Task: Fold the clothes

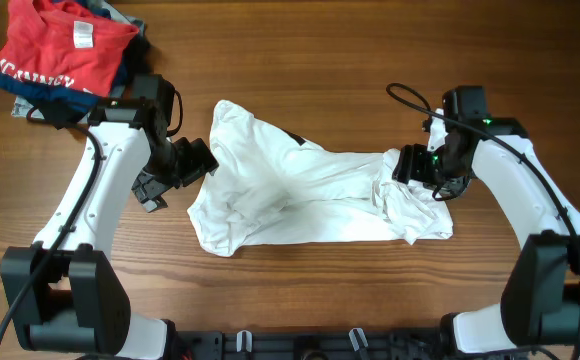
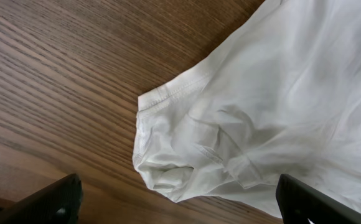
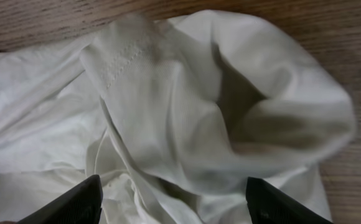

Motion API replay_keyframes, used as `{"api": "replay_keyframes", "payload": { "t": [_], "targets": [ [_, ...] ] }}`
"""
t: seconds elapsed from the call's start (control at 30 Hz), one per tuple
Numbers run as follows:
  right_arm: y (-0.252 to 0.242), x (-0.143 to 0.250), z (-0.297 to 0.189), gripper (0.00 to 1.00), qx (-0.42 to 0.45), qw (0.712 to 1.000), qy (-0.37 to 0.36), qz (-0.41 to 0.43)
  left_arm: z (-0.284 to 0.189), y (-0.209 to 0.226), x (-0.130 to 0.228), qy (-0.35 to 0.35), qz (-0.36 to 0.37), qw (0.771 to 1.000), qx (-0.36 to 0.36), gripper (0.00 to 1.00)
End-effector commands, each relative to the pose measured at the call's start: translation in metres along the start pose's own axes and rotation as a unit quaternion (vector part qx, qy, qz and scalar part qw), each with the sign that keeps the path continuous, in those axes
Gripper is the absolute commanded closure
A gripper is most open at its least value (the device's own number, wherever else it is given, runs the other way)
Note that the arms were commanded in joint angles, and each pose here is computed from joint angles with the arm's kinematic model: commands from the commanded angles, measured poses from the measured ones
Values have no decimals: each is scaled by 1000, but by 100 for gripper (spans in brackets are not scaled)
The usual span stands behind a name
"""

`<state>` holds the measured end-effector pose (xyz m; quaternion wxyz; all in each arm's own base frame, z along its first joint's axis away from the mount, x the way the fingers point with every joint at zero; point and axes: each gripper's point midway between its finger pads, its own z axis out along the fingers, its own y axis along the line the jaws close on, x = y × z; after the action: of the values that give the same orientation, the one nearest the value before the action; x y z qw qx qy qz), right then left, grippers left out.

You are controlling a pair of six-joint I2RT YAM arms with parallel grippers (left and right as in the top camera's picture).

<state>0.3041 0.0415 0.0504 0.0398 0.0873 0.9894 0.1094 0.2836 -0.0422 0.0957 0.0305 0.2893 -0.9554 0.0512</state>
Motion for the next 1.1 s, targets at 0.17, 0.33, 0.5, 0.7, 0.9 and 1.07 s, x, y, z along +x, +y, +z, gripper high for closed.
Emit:
{"api": "replay_keyframes", "payload": {
  "t": [0.17,0.33,0.5,0.7,0.9,1.07],
  "targets": [
    [41,-12,38,29,-120,993,13,-15,2,1,3,6,5,1000,0,0],
    [80,-35,10,28,-206,978,-32,-4,2,1,2,6,5,1000,0,0],
    [72,-40,-33,27,-166,981,-97,2,2,1,3,6,5,1000,0,0],
    [51,-22,-38,17,-102,991,-86,-21,2,0,2,5,5,1000,2,0],
    [3,8,-27,13,22,999,-35,-8,2,3,6,12,4,1000,-4,0],
    [25,35,-2,14,-67,997,5,-33,2,3,6,12,4,1000,-4,0]
  ]
}}
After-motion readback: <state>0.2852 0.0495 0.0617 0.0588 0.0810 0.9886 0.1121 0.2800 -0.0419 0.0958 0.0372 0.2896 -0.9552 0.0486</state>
